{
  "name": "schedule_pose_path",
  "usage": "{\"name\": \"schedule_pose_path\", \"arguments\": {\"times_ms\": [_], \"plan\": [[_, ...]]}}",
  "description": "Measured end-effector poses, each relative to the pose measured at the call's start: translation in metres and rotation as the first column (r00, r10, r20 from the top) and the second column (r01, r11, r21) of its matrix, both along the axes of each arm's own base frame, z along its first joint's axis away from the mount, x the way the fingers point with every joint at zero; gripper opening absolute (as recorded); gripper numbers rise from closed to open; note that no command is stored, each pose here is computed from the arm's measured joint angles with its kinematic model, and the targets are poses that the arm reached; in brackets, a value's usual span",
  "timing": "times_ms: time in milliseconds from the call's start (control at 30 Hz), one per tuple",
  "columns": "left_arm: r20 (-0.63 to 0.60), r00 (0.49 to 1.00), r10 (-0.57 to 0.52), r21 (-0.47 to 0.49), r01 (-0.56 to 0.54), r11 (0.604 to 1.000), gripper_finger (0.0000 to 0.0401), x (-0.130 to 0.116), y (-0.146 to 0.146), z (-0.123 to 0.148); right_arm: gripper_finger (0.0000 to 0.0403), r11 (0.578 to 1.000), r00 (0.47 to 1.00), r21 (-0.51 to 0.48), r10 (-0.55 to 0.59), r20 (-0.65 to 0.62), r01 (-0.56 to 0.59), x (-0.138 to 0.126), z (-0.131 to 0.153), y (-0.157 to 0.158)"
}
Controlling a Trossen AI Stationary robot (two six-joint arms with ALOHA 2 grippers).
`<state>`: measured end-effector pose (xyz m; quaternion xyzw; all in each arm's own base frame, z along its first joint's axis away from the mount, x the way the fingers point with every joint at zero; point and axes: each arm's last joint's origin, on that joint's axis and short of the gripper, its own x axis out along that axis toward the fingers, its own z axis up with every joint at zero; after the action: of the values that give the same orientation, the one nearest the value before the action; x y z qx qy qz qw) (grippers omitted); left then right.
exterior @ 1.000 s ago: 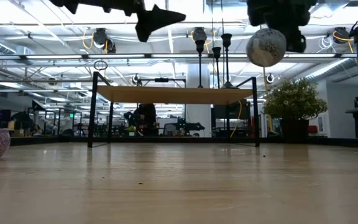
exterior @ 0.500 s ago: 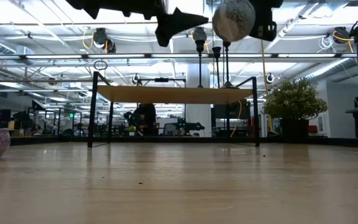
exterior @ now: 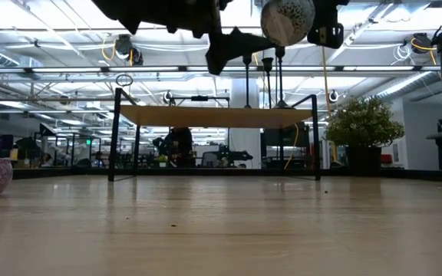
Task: Pick & Place candle stick holders
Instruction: Put the blue patterned scented candle on the shelf
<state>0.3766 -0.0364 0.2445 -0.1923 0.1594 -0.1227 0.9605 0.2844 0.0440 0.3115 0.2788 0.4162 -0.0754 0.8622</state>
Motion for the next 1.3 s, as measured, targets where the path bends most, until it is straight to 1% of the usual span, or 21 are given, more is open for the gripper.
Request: {"name": "schedule_pose_path", "arguments": {"times_ms": [100,300,500,600,833,933,1167,1300], "plan": [[-0.012,1.0,-0.017,0.005,0.017,1.0,0.032,0.011,0.0,0.002,0.0,1.0,1.0,-0.002,0.002,-0.005,-0.002,0.0,0.0,0.001],[-0.005,1.0,-0.021,0.021,0.021,1.0,0.032,0.02,0.002,0.006,0.0,1.0,1.0,-0.024,-0.007,-0.019,0.007,-0.002,-0.001,0.001],[-0.035,0.999,-0.021,-0.059,0.019,0.998,0.032,0.023,0.005,0.004,0.0,0.999,1.0,-0.032,-0.008,-0.023,0.007,-0.002,-0.002,0.001],[-0.048,0.999,-0.017,-0.084,0.013,0.996,0.032,0.022,0.005,0.004,0.0,0.998,1.0,-0.059,-0.016,-0.015,0.015,-0.002,-0.002,0.0],[-0.047,0.998,-0.036,-0.086,0.032,0.996,0.0321,0.022,0.006,0.004,0.0,0.997,1.0,-0.072,-0.024,-0.002,0.024,-0.001,-0.001,-0.001],[-0.04,0.998,-0.041,-0.073,0.038,0.997,0.0333,0.022,0.007,0.004,0.0,0.997,0.999,-0.075,-0.036,0.013,0.037,0.0,0.0,-0.001],[-0.038,0.998,-0.041,-0.075,0.039,0.996,0.0382,0.023,0.007,0.004,0.0,0.996,0.998,-0.076,-0.04,0.053,0.044,0.003,0.002,-0.001],[-0.055,0.998,-0.022,-0.12,0.015,0.993,0.0398,0.023,0.011,0.004,0.0,0.996,0.998,-0.079,-0.039,0.052,0.043,0.003,0.002,-0.001]]}}
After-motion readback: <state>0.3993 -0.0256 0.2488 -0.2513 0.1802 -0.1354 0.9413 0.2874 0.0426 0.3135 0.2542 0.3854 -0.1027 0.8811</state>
